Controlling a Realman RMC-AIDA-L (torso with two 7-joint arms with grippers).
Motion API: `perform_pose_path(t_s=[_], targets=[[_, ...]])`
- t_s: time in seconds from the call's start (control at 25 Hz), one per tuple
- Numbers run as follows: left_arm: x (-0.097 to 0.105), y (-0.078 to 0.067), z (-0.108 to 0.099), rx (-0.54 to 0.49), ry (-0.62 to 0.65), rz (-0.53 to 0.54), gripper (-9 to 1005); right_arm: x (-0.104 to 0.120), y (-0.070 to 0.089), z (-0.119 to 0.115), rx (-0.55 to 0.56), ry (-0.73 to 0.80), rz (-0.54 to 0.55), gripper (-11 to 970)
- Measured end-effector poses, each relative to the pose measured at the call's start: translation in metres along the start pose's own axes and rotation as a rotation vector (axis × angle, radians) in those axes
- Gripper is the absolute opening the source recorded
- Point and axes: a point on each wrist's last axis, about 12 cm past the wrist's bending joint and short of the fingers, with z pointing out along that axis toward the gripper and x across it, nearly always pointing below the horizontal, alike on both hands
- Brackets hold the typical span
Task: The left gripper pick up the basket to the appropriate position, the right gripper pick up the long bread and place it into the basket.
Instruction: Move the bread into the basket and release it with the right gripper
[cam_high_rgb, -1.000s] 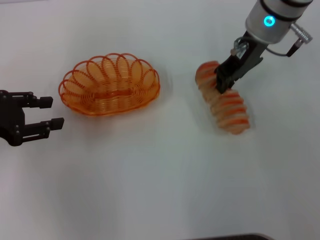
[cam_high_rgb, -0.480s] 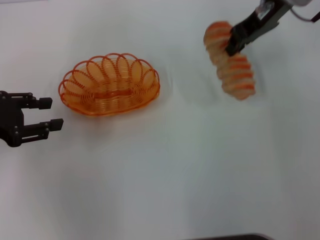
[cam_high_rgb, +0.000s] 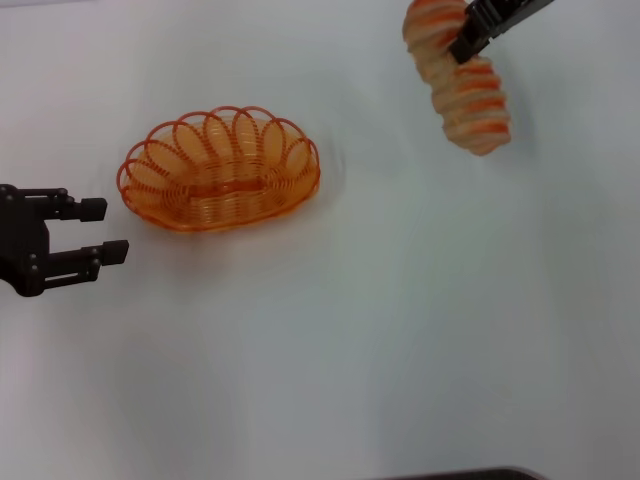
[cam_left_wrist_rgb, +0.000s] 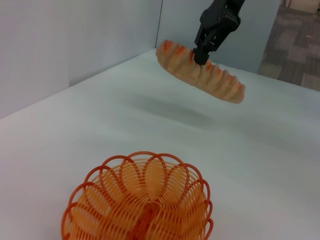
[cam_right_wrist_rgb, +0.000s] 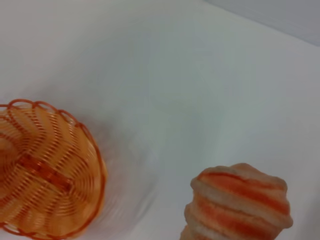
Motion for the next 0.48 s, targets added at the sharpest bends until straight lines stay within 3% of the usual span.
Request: perform_pose_path(t_s=[0.48], targets=[[0.002,-0.003,0.0,0.016,-0.005,-0.009,567,-0.017,0.022,0.002,-0.094,-0.093,-0.307,126]])
